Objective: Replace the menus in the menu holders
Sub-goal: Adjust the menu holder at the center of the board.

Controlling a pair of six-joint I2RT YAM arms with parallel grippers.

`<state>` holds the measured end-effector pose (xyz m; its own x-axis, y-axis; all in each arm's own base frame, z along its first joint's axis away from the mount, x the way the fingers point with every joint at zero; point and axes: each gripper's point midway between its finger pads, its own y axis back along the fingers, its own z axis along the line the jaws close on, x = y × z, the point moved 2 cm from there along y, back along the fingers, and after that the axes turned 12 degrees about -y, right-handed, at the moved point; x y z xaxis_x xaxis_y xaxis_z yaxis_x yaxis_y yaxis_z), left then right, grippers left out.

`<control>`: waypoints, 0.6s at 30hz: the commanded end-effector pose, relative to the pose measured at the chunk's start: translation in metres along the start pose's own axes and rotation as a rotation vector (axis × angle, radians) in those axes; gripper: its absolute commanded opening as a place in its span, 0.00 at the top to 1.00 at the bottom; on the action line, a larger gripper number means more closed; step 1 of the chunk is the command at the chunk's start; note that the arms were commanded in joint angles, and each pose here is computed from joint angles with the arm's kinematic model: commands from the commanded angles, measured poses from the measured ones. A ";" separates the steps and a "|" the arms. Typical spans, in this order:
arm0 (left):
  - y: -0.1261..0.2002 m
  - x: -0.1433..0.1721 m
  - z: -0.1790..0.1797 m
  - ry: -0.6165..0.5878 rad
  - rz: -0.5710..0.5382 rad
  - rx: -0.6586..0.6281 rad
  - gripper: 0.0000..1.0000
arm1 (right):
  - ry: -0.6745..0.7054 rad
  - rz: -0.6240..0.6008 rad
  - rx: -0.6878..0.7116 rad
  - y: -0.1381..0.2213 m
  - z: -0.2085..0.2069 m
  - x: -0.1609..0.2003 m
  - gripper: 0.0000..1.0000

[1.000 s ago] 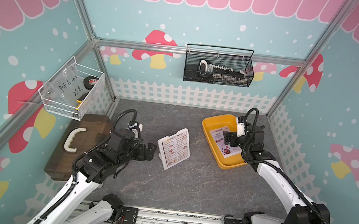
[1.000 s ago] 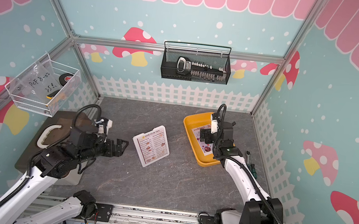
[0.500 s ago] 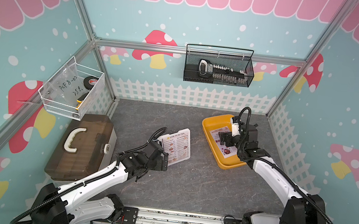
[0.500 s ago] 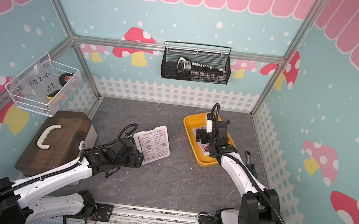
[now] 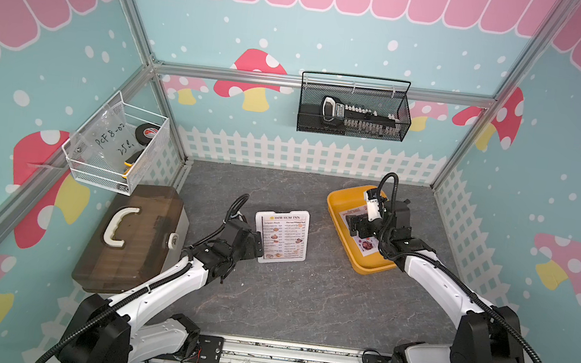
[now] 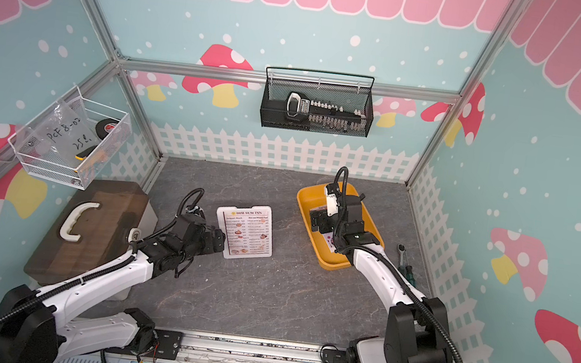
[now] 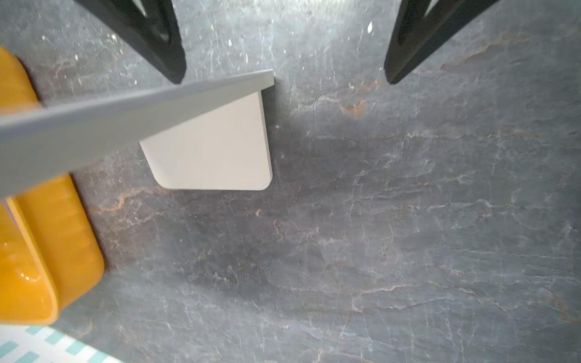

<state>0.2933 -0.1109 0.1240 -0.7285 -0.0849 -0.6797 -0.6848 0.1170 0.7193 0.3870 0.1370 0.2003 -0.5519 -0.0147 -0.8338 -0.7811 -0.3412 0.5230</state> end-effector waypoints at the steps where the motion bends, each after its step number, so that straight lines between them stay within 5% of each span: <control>1: -0.010 -0.026 -0.011 0.017 -0.060 0.043 0.01 | 0.048 0.007 -0.057 0.000 0.017 -0.004 0.04; 13: -0.070 -0.079 0.001 -0.018 -0.062 0.020 0.02 | 0.120 0.039 -0.212 0.035 0.077 -0.026 0.06; 18: -0.063 -0.076 0.003 -0.012 -0.055 0.013 0.03 | 0.083 0.070 -0.257 0.044 0.118 -0.048 0.22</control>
<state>0.3911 -0.1083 0.1172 -0.7096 -0.0842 -0.6996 -0.7043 0.1142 0.7006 0.3552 0.2149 0.2748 -0.5294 -0.1087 -0.8414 -0.6768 -0.5440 0.4961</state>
